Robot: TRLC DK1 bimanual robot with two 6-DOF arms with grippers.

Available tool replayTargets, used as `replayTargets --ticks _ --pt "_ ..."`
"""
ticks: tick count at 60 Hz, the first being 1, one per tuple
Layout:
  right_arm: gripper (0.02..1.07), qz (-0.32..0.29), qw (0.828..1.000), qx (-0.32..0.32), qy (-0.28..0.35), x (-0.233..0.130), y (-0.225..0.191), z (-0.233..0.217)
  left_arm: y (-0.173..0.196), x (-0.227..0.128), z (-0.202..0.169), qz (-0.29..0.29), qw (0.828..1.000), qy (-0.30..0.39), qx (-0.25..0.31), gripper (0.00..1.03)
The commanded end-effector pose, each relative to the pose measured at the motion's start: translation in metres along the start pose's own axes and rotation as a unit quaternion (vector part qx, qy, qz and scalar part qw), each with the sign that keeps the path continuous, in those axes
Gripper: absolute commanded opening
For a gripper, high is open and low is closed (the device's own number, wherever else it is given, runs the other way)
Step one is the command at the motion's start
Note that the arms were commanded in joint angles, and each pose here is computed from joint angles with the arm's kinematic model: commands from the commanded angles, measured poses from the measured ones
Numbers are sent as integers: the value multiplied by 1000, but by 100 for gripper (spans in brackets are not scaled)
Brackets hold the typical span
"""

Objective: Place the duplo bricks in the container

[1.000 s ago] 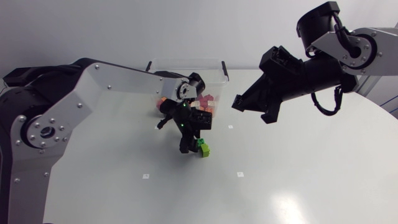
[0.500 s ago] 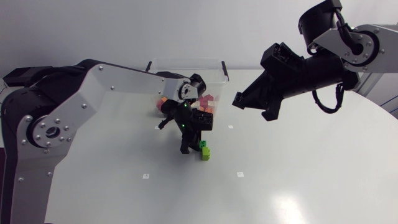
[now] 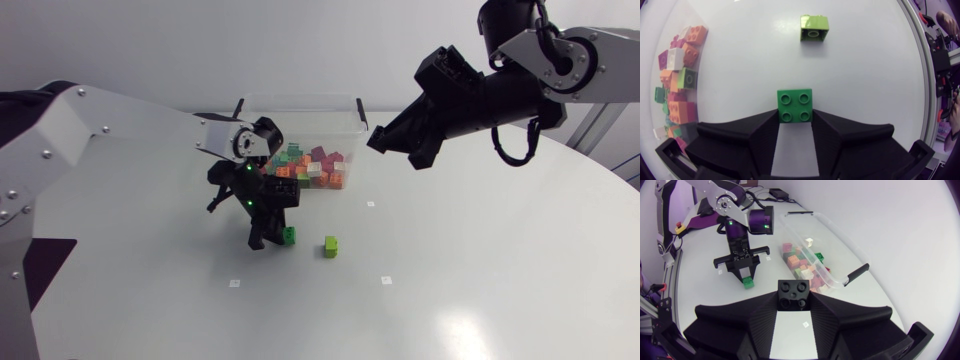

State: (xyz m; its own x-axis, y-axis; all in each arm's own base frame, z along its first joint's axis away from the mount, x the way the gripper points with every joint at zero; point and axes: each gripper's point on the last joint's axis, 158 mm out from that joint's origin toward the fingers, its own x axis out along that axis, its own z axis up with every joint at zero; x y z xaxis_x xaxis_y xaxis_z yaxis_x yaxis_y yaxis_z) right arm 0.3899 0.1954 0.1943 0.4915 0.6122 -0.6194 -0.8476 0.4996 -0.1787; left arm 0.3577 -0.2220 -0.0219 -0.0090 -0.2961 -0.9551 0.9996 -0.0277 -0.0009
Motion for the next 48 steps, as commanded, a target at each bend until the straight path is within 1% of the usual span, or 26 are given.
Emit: replayTargets --ticks 1,9,15,27,31,35,48 --pt "23 -8 1000 18 -12 7 -9 11 3 -20 -3 18 1000 -20 -3 16" --pt "23 -19 999 30 -24 14 -16 23 21 -44 5 57 997 -52 -27 16" --pt "23 -33 998 44 -37 20 -27 32 40 -71 16 90 991 -83 -52 16" --pt "23 -48 996 62 -52 37 -36 50 85 -130 44 147 971 -156 -109 16" --pt "23 -50 995 69 -55 45 -38 55 106 -147 49 176 958 -181 -136 16" --pt "23 -56 994 77 -58 53 -43 59 116 -156 53 189 951 -194 -147 16" --pt "23 -67 991 99 -61 79 -57 67 166 -192 51 240 912 -248 -220 16"
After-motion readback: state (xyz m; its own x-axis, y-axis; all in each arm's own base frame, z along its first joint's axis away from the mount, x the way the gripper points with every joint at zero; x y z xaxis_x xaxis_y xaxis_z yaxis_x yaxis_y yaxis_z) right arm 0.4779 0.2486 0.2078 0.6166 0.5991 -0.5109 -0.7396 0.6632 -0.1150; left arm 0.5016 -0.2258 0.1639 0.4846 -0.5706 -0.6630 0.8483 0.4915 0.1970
